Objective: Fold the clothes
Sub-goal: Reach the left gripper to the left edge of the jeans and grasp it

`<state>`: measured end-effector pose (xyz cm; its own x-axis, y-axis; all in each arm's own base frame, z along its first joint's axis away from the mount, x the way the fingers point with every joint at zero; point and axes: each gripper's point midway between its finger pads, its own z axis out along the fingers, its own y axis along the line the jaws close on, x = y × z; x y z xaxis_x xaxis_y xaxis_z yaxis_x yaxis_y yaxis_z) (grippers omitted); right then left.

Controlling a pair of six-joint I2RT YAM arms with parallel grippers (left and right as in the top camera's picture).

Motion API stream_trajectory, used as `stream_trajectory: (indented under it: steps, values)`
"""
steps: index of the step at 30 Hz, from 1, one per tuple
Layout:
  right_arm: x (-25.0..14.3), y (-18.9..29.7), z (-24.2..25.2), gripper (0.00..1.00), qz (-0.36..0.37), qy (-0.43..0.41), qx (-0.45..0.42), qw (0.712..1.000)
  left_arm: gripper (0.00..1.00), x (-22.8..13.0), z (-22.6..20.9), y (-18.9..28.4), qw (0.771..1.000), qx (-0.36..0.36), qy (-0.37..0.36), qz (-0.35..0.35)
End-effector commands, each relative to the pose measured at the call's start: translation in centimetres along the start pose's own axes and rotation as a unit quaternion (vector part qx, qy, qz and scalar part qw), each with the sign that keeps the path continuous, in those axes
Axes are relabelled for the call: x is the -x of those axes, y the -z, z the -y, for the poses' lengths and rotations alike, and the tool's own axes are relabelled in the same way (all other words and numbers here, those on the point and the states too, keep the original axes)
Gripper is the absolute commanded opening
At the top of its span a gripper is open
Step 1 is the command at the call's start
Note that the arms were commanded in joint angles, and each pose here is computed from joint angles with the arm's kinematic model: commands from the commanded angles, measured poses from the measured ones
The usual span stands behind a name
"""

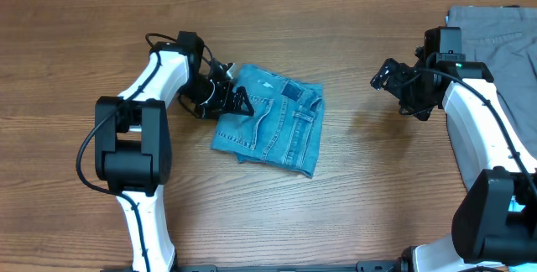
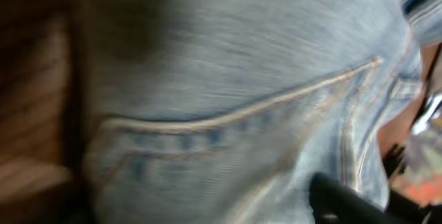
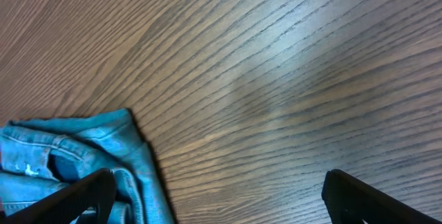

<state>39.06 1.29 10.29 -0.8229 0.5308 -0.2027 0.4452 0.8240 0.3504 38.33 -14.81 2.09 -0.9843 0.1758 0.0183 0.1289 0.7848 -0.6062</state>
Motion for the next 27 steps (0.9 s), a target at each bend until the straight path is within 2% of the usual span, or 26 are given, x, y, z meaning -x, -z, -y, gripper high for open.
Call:
stream_trajectory:
  steps: [1, 2, 3, 9, 12, 18, 27]
  values:
    - [0.7, 0.6, -0.4, 1.0, 0.015, 0.002, 0.004, 1.0, 0.56, -0.4, 0.1, -1.8, 0.999, -0.003, 0.044, -0.017]
    - [0.7, 0.6, -0.4, 1.0, 0.015, 0.002, 0.004, 1.0, 0.49, -0.3, 0.2, -1.9, 0.998, -0.002, 0.054, -0.014]
    - [0.7, 0.6, -0.4, 1.0, 0.015, 0.002, 0.004, 1.0, 0.47, -0.2, 0.2, -2.0, 0.998, -0.002, 0.062, -0.013]
    - [0.7, 0.6, -0.4, 1.0, 0.015, 0.002, 0.004, 1.0, 0.41, 0.1, 1.0, -2.6, 0.995, -0.001, 0.096, -0.01]
    - [0.8, 0.7, -0.7, 1.0, 0.015, 0.0, 0.013, 1.0, 0.32, 0.4, 1.6, -3.0, 0.993, -0.001, 0.116, -0.007]
    - [0.6, 0.7, -1.5, 1.0, 0.008, 0.001, 0.034, 0.999, 0.33, 1.0, 2.8, -4.0, 0.992, -0.002, 0.127, 0.003]
    - [-3.3, -0.4, -1.4, 1.0, -0.062, 0.003, 0.035, 0.997, 0.33, 2.1, 4.1, -5.0, 0.994, 0.001, 0.111, 0.021]
